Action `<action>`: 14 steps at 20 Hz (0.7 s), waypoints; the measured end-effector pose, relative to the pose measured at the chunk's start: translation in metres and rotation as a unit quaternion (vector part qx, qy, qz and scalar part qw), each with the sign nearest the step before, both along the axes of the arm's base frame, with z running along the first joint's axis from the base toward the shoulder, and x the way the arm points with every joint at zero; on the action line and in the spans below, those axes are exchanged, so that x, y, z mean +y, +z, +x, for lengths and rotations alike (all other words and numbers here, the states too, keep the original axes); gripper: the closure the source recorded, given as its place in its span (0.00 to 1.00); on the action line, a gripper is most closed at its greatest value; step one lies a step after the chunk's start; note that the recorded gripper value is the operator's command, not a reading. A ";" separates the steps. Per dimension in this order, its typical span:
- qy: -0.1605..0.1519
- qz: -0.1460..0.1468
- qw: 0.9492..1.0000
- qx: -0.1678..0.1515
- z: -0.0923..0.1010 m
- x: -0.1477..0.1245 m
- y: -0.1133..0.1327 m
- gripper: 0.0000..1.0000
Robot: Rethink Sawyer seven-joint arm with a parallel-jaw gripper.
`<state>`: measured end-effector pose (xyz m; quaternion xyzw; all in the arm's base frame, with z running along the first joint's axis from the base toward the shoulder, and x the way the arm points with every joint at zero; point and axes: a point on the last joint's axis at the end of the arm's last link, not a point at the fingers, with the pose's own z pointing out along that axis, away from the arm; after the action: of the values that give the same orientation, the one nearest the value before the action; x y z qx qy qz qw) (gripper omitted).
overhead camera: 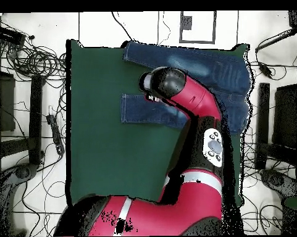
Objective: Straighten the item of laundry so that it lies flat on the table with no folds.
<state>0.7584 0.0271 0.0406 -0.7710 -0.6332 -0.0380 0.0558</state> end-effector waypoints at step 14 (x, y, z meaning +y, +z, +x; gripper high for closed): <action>-0.019 -0.018 1.000 0.006 -0.023 -0.004 -0.085 1.00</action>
<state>0.7353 0.0228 -0.0449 -0.7840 -0.6186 -0.0232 0.0452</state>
